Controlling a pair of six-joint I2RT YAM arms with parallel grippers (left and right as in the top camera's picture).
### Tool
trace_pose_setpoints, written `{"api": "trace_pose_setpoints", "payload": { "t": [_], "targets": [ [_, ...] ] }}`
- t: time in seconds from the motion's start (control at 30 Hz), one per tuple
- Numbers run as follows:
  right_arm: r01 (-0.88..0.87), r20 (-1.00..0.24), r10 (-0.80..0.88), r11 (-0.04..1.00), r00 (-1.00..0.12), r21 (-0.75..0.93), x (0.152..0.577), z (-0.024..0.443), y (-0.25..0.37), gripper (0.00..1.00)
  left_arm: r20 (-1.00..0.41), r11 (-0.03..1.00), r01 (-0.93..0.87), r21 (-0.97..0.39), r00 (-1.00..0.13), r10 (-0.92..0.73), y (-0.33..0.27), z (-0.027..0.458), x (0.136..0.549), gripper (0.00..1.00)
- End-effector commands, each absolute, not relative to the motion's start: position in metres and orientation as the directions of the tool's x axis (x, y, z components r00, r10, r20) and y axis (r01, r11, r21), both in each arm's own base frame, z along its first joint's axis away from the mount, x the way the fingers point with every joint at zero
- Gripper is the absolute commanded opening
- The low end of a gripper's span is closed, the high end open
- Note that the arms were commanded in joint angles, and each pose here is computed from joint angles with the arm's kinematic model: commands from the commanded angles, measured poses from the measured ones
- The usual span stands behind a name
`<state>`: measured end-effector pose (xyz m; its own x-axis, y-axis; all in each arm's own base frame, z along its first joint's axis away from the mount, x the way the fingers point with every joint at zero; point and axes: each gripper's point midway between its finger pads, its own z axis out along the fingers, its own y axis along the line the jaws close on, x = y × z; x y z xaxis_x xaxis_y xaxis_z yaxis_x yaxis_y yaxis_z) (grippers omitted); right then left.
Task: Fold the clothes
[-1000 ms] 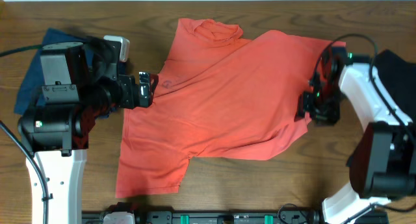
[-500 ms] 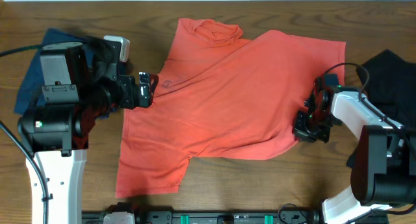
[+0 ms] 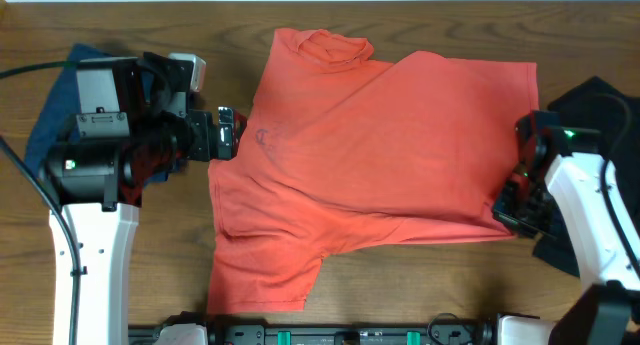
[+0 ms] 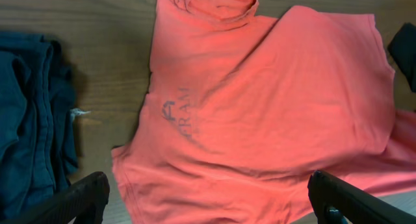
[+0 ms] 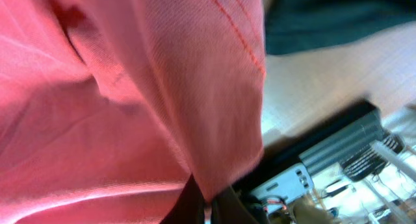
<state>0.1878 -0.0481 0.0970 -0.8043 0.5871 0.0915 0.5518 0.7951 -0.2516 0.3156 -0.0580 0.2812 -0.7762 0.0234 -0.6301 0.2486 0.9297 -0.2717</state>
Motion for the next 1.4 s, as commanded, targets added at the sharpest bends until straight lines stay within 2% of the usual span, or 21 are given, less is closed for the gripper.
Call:
{"api": "trace_pose_setpoints", "payload": {
  "t": [0.0,0.03,0.1,0.13,0.23,0.37,0.43,0.53,0.67,0.73,0.77,0.8,0.93,1.07,1.1,1.23,1.37],
  "targets": [
    [0.620,0.021,0.653,0.727,-0.757,-0.294,0.185,0.107,-0.064,0.12,-0.625,0.923,0.271,-0.275,-0.779,0.042,-0.062,0.279,0.314,0.98],
    [0.627,0.019,0.660,0.722,-0.751,-0.293,0.183,0.108,-0.065,0.21,-0.622,0.923,0.269,-0.276,-0.782,0.042,-0.062,0.279,0.313,0.98],
    [0.636,0.017,0.669,0.714,-0.743,-0.292,0.182,0.109,-0.068,0.62,-0.613,0.923,0.266,-0.279,-0.789,0.042,-0.062,0.277,0.311,0.98],
    [0.642,0.017,0.675,0.709,-0.737,-0.292,0.182,0.109,-0.069,0.72,-0.607,0.923,0.264,-0.281,-0.793,0.042,-0.062,0.276,0.309,0.98],
    [0.628,-0.004,0.648,0.737,-0.761,-0.251,0.194,0.106,-0.071,0.77,-0.573,0.922,0.252,-0.293,-0.819,0.042,-0.062,0.270,0.301,0.98],
    [0.484,-0.027,0.483,0.874,-0.875,-0.045,0.232,0.100,-0.048,0.76,-0.513,0.921,0.243,-0.304,-0.857,0.056,-0.062,0.256,0.289,0.98],
    [0.381,-0.061,0.387,0.920,-0.920,0.096,0.253,0.101,-0.028,0.72,-0.478,0.921,0.235,-0.312,-0.876,0.061,-0.062,0.245,0.284,0.98],
    [0.304,-0.123,0.337,0.925,-0.934,0.229,0.276,0.106,-0.008,0.62,-0.403,0.921,0.200,-0.335,-0.914,0.052,-0.062,0.217,0.275,0.98],
    [0.263,-0.175,0.331,0.908,-0.927,0.325,0.294,0.114,0.005,0.46,-0.291,0.922,0.124,-0.366,-0.957,0.013,-0.062,0.168,0.267,0.98],
    [0.246,-0.195,0.329,0.901,-0.924,0.356,0.300,0.117,0.009,0.35,-0.260,0.926,0.102,-0.365,-0.966,0.004,-0.061,0.141,0.268,0.81],
    [0.240,-0.206,0.328,0.900,-0.922,0.363,0.303,0.118,0.010,0.33,-0.250,0.927,0.094,-0.363,-0.968,0.001,-0.060,0.129,0.269,0.66],
    [0.234,-0.213,0.328,0.898,-0.921,0.372,0.305,0.119,0.011,0.33,-0.238,0.929,0.085,-0.360,-0.971,-0.004,-0.059,0.115,0.270,0.55],
    [0.231,-0.218,0.327,0.898,-0.920,0.375,0.307,0.120,0.011,0.31,-0.204,0.931,0.058,-0.360,-0.979,-0.018,-0.058,0.076,0.278,0.24],
    [0.230,-0.222,0.327,0.899,-0.919,0.372,0.307,0.120,0.010,0.31,-0.189,0.940,0.048,-0.339,-0.982,-0.018,-0.054,0.047,0.290,0.19],
    [0.232,-0.224,0.328,0.900,-0.918,0.368,0.308,0.120,0.010,0.30,-0.172,0.947,0.038,-0.318,-0.985,-0.019,-0.050,0.037,0.291,0.13],
    [0.264,-0.228,0.350,0.903,-0.908,0.338,0.309,0.117,0.003,0.27,-0.084,0.964,-0.041,-0.261,-0.994,-0.065,-0.038,0.007,0.288,0.07],
    [0.390,-0.228,0.437,0.894,-0.870,0.223,0.308,0.106,-0.022,0.26,0.004,0.976,-0.172,-0.136,-0.985,-0.173,-0.016,-0.017,0.278,0.06]
  ]
}}
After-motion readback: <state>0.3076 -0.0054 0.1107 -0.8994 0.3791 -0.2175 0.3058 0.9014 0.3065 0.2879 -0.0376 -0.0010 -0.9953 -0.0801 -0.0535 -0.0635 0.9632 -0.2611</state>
